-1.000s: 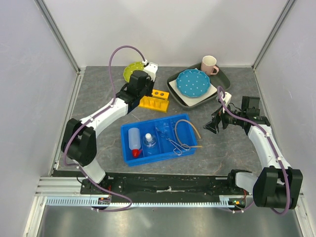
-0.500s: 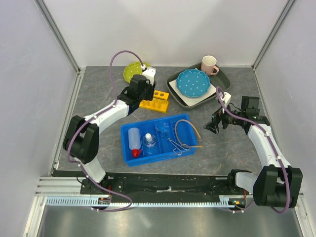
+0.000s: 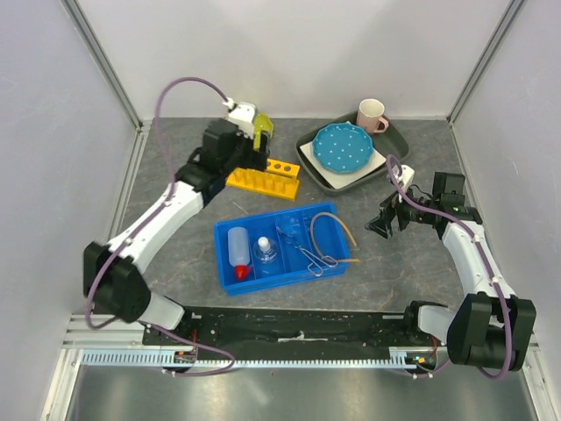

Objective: Organize the chemistry lab equipment

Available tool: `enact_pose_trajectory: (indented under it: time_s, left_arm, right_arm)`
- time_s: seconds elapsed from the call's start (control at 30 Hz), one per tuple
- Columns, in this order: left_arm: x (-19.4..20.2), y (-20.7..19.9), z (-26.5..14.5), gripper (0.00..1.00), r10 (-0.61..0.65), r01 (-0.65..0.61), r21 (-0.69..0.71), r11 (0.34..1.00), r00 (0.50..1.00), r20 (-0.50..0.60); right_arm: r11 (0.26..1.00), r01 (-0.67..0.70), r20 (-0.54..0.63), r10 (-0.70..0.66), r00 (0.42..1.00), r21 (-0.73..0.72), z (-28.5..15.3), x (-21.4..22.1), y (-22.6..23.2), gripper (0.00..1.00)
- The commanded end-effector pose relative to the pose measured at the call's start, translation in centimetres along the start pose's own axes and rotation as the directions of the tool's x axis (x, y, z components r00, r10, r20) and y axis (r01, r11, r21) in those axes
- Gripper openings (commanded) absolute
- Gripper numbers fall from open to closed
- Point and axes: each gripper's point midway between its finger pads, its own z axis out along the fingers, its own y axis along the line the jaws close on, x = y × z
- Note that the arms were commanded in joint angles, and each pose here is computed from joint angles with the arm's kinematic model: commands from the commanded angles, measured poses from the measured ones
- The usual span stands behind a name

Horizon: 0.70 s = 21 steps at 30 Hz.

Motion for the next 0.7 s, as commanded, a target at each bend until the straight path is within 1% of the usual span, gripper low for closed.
enact_pose_trajectory:
  time_s: [0.0,0.03,0.07,0.1,0.13,0.17,0.2,0.27,0.3,0.33,0.37,0.4,0.47,0.5,0.57,0.6,0.67]
  left_arm:
    - [-5.8,3.3,-6.6,0.93,-0.094,0.095,0.004,0.995,0.986,0.137]
    - [-6.0,4.2,-8.2,0.93,-0.113,0.114,0.001,0.993,0.983,0.146]
    - [-5.0,4.9,-8.6,0.93,-0.146,0.148,-0.002,0.989,0.981,0.129]
    - [-4.4,7.0,-9.2,0.93,-0.177,0.182,-0.027,0.983,0.976,0.123]
    - [-3.6,8.0,-9.8,0.93,-0.2,0.206,-0.038,0.978,0.973,0.113]
    - [-2.3,8.9,-10.4,0.93,-0.23,0.236,-0.052,0.97,0.968,0.1]
    - [-1.2,11.2,-10.9,0.92,-0.263,0.271,-0.094,0.958,0.96,0.094]
    - [1.9,13.0,-11.0,0.91,-0.299,0.3,-0.155,0.941,0.954,0.034]
    - [3.2,14.9,-11.2,0.9,-0.333,0.33,-0.201,0.923,0.943,0.02]
    - [4.3,15.4,-11.0,0.89,-0.351,0.342,-0.214,0.915,0.936,-0.005]
    - [6.7,16.0,-10.2,0.88,-0.377,0.351,-0.242,0.904,0.924,-0.069]
    - [7.8,16.7,-9.9,0.87,-0.389,0.353,-0.269,0.896,0.916,-0.093]
    - [10.5,17.4,-9.0,0.84,-0.405,0.34,-0.314,0.886,0.899,-0.168]
    - [12.4,18.1,-8.1,0.83,-0.418,0.329,-0.352,0.876,0.882,-0.216]
    - [14.0,18.8,-7.4,0.82,-0.426,0.315,-0.381,0.869,0.868,-0.255]
    - [15.7,19.2,-6.6,0.82,-0.44,0.307,-0.403,0.862,0.847,-0.297]
    - [16.4,19.6,-5.8,0.78,-0.442,0.298,-0.407,0.863,0.837,-0.324]
  right_arm:
    - [0.997,0.072,0.061,-0.07,0.996,-0.03,-0.6,-1.0,0.9,0.98]
    - [0.997,0.07,0.066,-0.068,0.996,-0.028,-0.7,-1.0,0.8,0.98]
    - [0.997,0.072,0.069,-0.07,0.995,-0.023,-0.8,-1.1,0.8,0.98]
    - [0.997,0.074,0.072,-0.073,0.995,-0.02,-0.9,-1.2,0.7,0.98]
    - [0.997,0.073,0.073,-0.072,0.995,-0.019,-1.0,-1.2,0.7,0.98]
    - [0.997,0.07,0.072,-0.068,0.995,-0.018,-1.0,-1.1,0.6,0.98]
    - [0.997,0.069,0.073,-0.068,0.995,-0.018,-1.0,-1.1,0.6,0.98]
    - [0.998,0.064,0.073,-0.062,0.995,-0.022,-0.9,-1.1,0.6,0.98]
    - [0.998,0.061,0.075,-0.059,0.995,-0.025,-0.9,-1.1,0.6,0.98]
    - [0.998,0.064,0.076,-0.062,0.995,-0.026,-0.9,-1.2,0.6,0.98]
    - [0.998,0.059,0.073,-0.057,0.996,-0.026,-0.9,-1.1,0.6,0.98]
    - [0.998,0.058,0.074,-0.055,0.996,-0.028,-0.8,-1.1,0.6,0.98]
    - [0.998,0.052,0.069,-0.05,0.996,-0.026,-0.8,-1.1,0.5,0.98]
    - [0.999,0.049,0.066,-0.047,0.997,-0.023,-0.8,-1.0,0.3,0.98]
    - [0.999,0.043,0.062,-0.042,0.997,-0.017,-0.8,-1.0,0.2,0.98]
    - [0.999,0.044,0.062,-0.043,0.997,-0.018,-0.8,-1.0,0.3,0.98]
    - [0.999,0.044,0.062,-0.043,0.997,-0.015,-0.8,-1.0,0.2,0.98]
